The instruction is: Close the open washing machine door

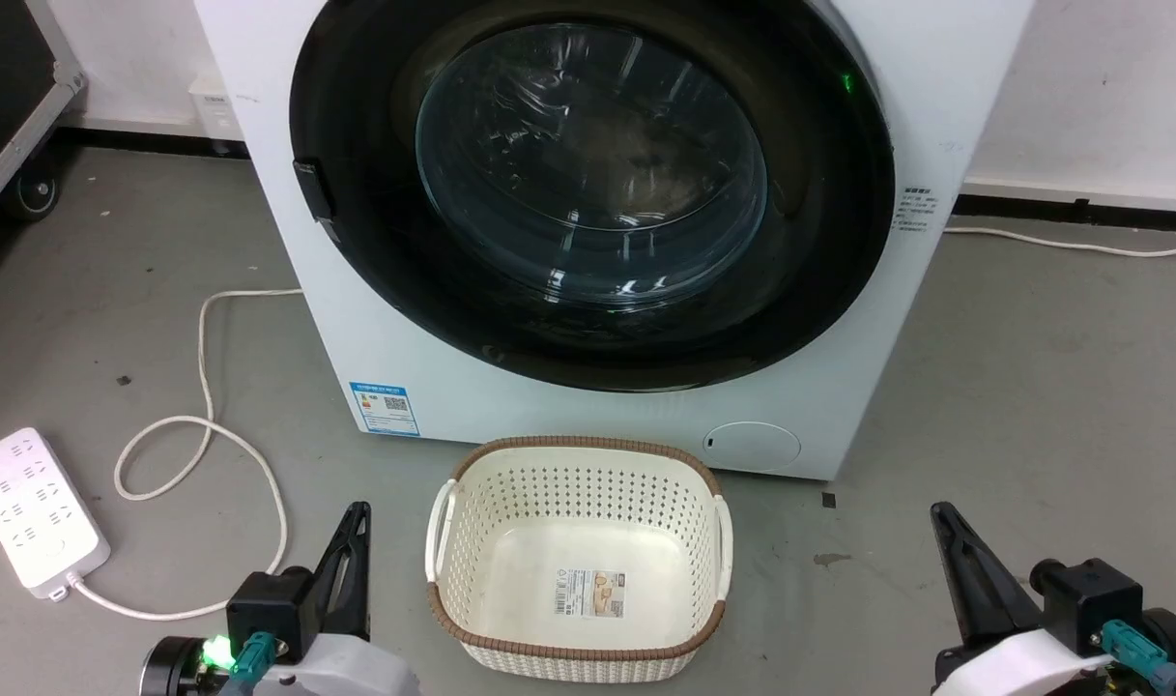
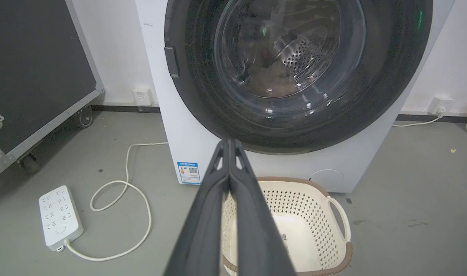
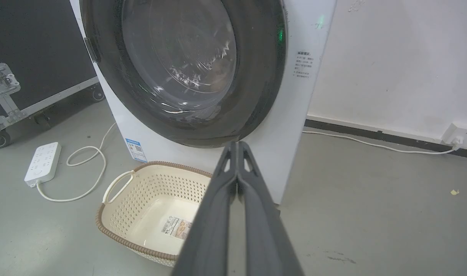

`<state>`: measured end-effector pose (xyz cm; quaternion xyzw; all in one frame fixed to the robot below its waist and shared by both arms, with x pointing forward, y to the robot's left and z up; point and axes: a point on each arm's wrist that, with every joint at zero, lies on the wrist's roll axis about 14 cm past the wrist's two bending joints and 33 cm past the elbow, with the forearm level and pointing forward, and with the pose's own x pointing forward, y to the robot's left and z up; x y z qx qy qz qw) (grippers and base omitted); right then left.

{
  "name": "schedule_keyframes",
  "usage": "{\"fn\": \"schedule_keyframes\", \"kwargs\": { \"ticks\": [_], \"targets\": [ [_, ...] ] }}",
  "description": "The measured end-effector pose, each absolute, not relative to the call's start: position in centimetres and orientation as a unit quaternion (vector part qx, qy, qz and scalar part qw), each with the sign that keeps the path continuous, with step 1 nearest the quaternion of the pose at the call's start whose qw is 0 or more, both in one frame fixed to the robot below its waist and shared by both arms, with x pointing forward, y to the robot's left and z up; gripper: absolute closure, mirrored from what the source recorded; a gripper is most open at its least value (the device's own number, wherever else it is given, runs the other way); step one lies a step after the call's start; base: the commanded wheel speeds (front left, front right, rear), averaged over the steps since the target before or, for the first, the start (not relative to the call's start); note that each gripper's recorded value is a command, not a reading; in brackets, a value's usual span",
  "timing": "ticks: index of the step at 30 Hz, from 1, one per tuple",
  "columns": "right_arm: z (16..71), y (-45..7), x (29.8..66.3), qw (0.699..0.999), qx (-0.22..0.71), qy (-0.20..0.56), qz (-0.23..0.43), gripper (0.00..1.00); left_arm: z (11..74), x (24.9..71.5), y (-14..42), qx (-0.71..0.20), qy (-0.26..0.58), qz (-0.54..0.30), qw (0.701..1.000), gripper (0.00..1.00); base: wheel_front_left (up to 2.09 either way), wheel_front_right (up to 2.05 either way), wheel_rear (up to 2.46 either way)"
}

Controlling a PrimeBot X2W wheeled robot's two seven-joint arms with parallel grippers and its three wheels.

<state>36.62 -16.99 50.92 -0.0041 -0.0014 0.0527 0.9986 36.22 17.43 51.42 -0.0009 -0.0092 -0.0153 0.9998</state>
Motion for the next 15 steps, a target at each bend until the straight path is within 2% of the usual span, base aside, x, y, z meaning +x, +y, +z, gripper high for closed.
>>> {"fn": "schedule_keyframes", "kwargs": {
  "ticks": [15],
  "targets": [
    [51.19,-16.73,36.62,0.998,-0.010,0.002,0.057,1.00,51.65,36.42,17.48,0.007,-0.005,-0.012,1.000,1.00,0.00,0.00,0.00]
  ]
}}
